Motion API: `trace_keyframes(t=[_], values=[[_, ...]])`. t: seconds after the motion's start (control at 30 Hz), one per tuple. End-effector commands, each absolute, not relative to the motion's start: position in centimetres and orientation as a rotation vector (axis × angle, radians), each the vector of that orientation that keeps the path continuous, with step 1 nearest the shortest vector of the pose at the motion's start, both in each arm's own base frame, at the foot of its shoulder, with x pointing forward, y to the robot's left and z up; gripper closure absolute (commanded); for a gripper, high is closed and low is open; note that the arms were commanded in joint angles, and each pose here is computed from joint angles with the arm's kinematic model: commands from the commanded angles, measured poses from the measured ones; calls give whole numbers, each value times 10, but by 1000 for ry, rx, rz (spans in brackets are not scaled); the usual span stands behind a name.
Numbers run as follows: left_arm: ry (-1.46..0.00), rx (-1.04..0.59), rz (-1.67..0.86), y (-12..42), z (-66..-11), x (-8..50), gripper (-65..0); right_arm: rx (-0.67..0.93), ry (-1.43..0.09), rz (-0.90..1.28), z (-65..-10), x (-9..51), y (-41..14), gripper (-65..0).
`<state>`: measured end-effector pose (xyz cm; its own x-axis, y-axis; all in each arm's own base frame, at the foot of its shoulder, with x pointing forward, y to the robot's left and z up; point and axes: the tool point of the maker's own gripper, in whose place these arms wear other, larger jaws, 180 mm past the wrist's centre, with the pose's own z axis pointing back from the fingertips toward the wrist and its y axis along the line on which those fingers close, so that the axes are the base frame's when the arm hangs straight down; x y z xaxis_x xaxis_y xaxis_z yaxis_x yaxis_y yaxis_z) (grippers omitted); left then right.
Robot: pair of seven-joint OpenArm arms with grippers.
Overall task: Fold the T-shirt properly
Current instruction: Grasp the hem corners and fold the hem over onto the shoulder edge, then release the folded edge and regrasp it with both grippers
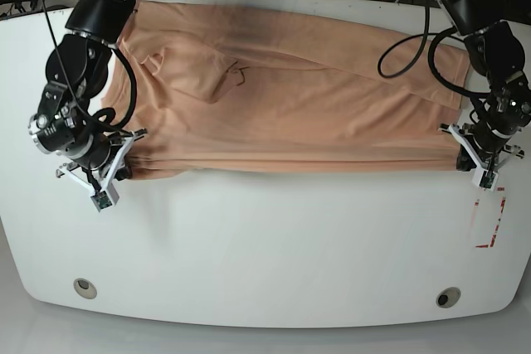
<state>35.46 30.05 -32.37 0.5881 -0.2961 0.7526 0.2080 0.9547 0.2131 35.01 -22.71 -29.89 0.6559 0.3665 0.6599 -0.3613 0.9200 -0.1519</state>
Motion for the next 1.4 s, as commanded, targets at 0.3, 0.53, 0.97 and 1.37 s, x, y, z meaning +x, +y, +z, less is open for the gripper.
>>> trace_keyframes(t=[0.3,0.53,0.97,1.37], values=[[-841,203,-323,317,-323,306,0,89,-734,385,-313,267,-223,0],[-759,222,-380,311,-337,264,0,192,-693,314,-328,227,-224,0],[-620,214,-411,312,-365,211,0,243,-591,256,-358,188,-209,0],[-528,216,-383,333,-383,186,0,232,-524,203,-370,156,-220,0]])
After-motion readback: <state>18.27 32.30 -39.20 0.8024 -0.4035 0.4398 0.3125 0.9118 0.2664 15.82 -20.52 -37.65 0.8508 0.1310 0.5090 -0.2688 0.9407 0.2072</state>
